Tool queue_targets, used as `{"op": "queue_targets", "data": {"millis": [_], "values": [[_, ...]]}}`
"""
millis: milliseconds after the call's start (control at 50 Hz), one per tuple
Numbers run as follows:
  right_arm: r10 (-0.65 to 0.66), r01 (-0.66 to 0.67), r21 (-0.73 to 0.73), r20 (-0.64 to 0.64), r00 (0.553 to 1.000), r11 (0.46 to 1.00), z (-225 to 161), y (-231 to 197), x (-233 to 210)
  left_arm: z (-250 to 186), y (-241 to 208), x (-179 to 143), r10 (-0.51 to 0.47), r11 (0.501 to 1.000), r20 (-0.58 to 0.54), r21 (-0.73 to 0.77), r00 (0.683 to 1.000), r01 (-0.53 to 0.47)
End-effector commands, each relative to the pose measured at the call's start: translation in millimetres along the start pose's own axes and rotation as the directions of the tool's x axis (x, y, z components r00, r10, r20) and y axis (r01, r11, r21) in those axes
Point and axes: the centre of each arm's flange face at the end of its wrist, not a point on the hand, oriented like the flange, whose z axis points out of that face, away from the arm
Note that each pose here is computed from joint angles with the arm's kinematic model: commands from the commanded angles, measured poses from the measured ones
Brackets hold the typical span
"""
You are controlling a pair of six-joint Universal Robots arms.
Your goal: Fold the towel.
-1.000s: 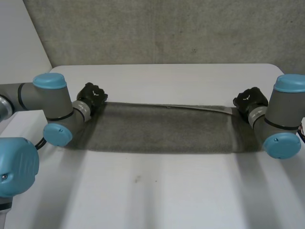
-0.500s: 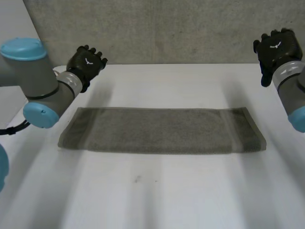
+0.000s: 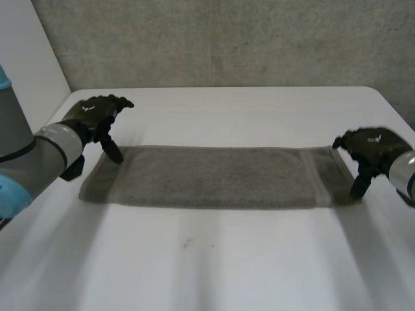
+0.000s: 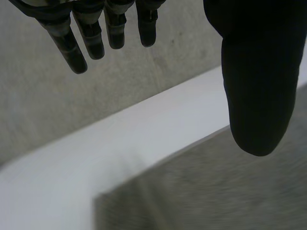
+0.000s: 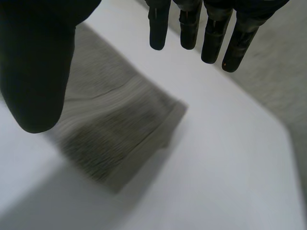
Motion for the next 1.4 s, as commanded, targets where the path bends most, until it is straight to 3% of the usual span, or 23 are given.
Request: {"op": "queue_targets", "data": {"millis": [20,300,400,440,500,560,600,680,720,740,760,780,820,840,920,980,1000,1040,1100,1220,1280,1380,1400], "values": [[0.046,-0.046,-0.014,0.018,0.999,0.999,17.8,40.4,-0.8,-25.2,13.8,7.2,-0.288,0.957,-0.001,-0.016,0.958,0.288],[0.005,-0.005,-0.06,0.009,1.0,0.998,49.9,82.0,-1.7,-42.7,11.4,15.6,-0.265,0.957,-0.035,0.109,0.964,0.267],[-0.015,0.012,-0.027,-0.115,0.993,1.0,54.3,79.6,28.5,-46.2,11.0,23.5,-0.257,0.959,-0.054,0.111,0.965,0.262],[-0.028,0.023,-0.031,-0.187,0.982,0.999,53.2,78.9,43.4,-46.7,11.1,25.1,-0.256,0.959,-0.059,0.11,0.965,0.261],[-0.11,0.113,-0.015,-0.394,0.913,0.993,40.4,56.6,83.6,-46.5,11.0,24.5,-0.256,0.959,-0.057,0.111,0.965,0.261],[-0.157,0.158,-0.032,-0.433,0.888,0.987,38.9,52.5,93.1,-46.4,10.6,24.5,-0.256,0.959,-0.058,0.112,0.965,0.261],[-0.265,0.255,-0.086,-0.474,0.84,0.963,35.7,48.2,107.9,-46.4,10.6,24.5,-0.256,0.959,-0.058,0.112,0.965,0.261],[-0.331,0.33,-0.09,-0.476,0.815,0.94,37.6,40.4,107.9,-46.4,10.6,24.5,-0.256,0.959,-0.058,0.112,0.965,0.261],[-0.33,0.394,0.061,-0.439,0.836,0.917,42.2,3.4,72.7,-46.8,11.1,25.6,-0.254,0.959,-0.06,0.11,0.965,0.259],[-0.33,0.394,0.062,-0.439,0.836,0.917,42.2,3.1,72.5,-46.8,11.1,25.6,-0.254,0.959,-0.06,0.11,0.965,0.259],[-0.314,0.406,0.171,-0.399,0.862,0.898,42.1,-17.9,44.3,-47.0,10.6,25.4,-0.254,0.959,-0.059,0.112,0.965,0.259],[-0.314,0.406,0.172,-0.398,0.862,0.897,42.1,-18.1,44.0,-47.0,10.6,25.4,-0.254,0.959,-0.059,0.112,0.965,0.259],[-0.294,0.394,0.352,-0.304,0.906,0.849,37.1,-45.9,-6.9,-47.0,10.6,25.4,-0.254,0.959,-0.059,0.112,0.965,0.259],[-0.294,0.394,0.353,-0.303,0.906,0.849,37.0,-46.1,-7.2,-47.0,10.6,25.4,-0.254,0.959,-0.059,0.112,0.965,0.259],[-0.353,0.353,0.557,-0.113,0.929,0.752,19.9,-63.9,-94.2,-47.6,10.2,25.3,-0.254,0.959,-0.058,0.114,0.966,0.259],[-0.443,0.323,0.636,0.035,0.896,0.701,8.1,-54.1,-165.0,-48.0,11.6,25.5,-0.253,0.96,-0.057,0.109,0.966,0.258],[-0.444,0.323,0.636,0.035,0.895,0.701,8.0,-54.1,-165.3,-48.0,11.6,25.5,-0.253,0.96,-0.057,0.109,0.966,0.258],[-0.513,0.314,0.66,0.127,0.849,0.682,1.6,-34.0,-213.2,-48.1,11.5,26.2,-0.252,0.96,-0.06,0.11,0.966,0.258],[-0.553,0.313,0.661,0.186,0.812,0.682,-1.5,-15.3,-240.5,-47.6,12.4,26.2,-0.253,0.96,-0.059,0.107,0.966,0.258],[-0.561,0.305,0.658,0.218,0.798,0.689,-1.1,-4.8,-253.0,-40.3,13.9,26.9,-0.249,0.96,-0.065,0.114,0.966,0.255],[-0.543,0.309,0.639,0.206,0.814,0.704,0.9,-7.1,-247.8,-30.2,18.0,27.6,-0.238,0.963,-0.065,0.113,0.969,0.244],[-0.475,0.283,0.604,0.183,0.861,0.745,-7.7,-25.7,-224.4,-18.9,21.1,40.4,-0.176,0.977,-0.093,0.107,0.98,0.185],[-0.409,0.258,0.551,0.17,0.897,0.794,-3.8,-28.4,-202.6,-17.0,20.8,51.7,-0.148,0.981,-0.12,0.11,0.982,0.162]]}}
